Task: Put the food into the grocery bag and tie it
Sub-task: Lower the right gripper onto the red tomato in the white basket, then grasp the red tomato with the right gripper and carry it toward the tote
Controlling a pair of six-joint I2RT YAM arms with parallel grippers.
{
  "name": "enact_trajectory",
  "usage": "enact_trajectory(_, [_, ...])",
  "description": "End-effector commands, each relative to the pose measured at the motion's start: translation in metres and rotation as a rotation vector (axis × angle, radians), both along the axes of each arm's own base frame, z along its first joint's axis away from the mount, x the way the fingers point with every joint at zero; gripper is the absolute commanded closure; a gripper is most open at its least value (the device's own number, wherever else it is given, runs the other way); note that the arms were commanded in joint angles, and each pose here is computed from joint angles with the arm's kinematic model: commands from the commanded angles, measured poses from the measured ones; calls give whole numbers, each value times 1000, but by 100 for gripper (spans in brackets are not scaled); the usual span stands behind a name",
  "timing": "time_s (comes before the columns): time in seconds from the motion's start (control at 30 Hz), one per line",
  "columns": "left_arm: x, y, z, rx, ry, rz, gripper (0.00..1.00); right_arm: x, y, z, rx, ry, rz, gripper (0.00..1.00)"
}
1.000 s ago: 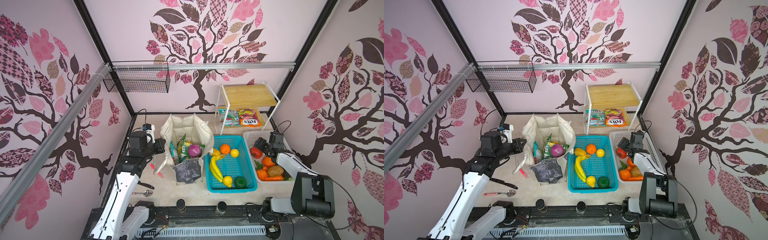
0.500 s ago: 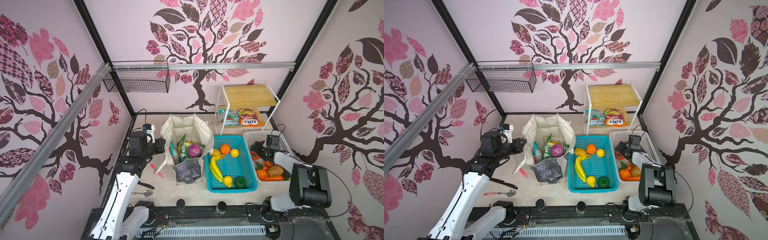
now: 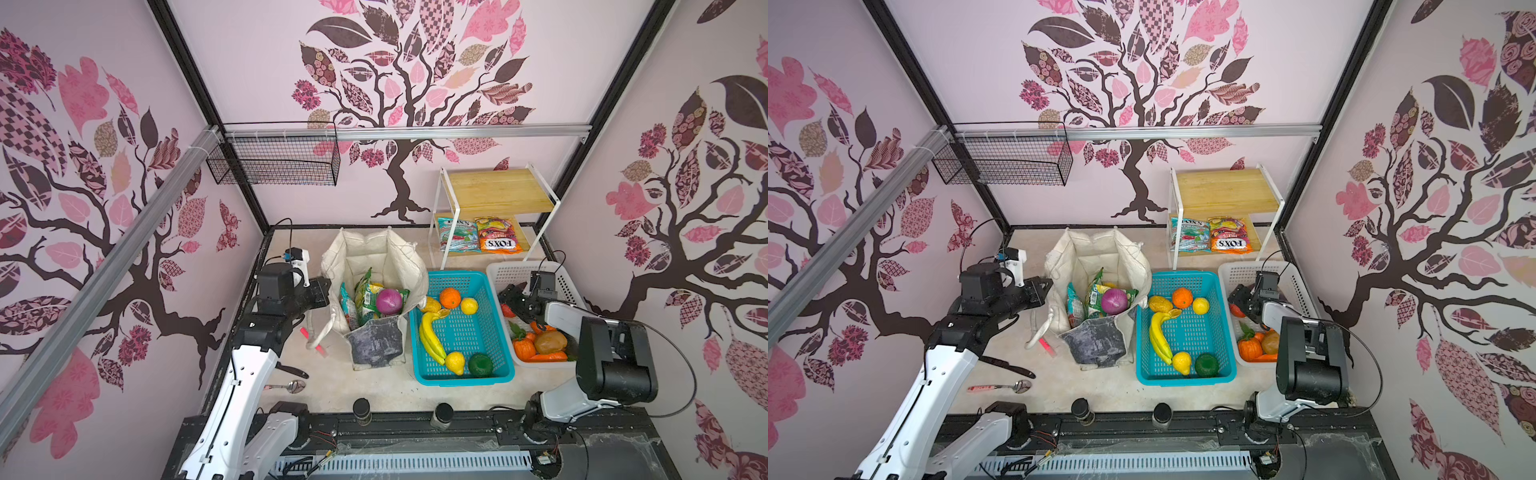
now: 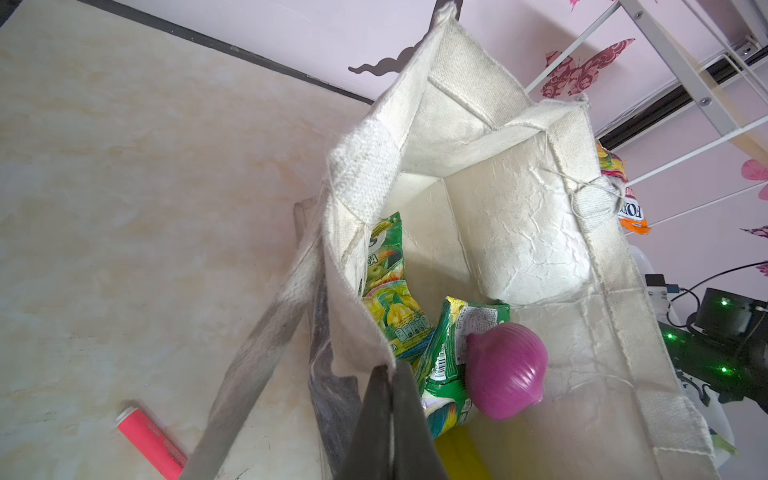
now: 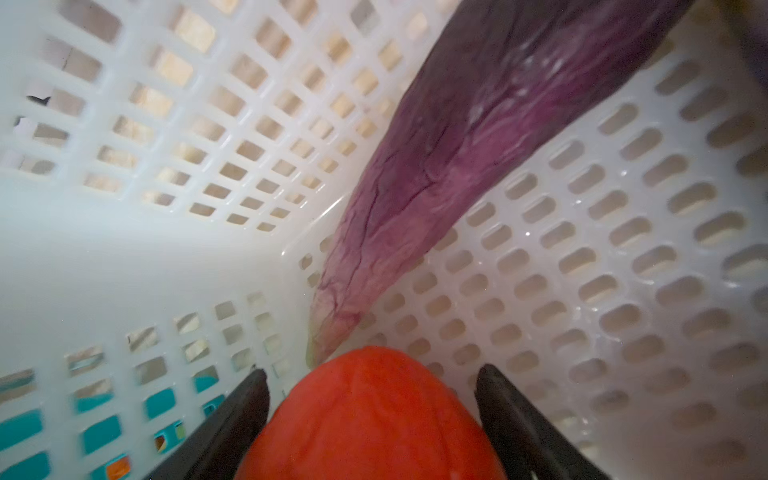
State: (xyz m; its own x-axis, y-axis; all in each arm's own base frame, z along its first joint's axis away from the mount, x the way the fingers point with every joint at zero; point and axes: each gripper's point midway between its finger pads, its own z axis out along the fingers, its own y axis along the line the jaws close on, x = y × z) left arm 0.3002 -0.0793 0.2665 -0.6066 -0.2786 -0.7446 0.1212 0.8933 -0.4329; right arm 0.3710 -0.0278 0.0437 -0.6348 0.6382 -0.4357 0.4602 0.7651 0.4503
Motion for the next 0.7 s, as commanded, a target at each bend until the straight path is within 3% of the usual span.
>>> enact_trajectory(0.0, [-1,1,0,11,-14,-6,100,1,8,9,25,-11,20,25])
enact_trajectory(0.53, [-1,0,-2,10,-9,-7,100,-11,2,84,-36,-180,-7,27])
enact_trajectory(0.67, [-1,1,-3,10,-8,-6,100,-17,13,114,-20,-252,50,27])
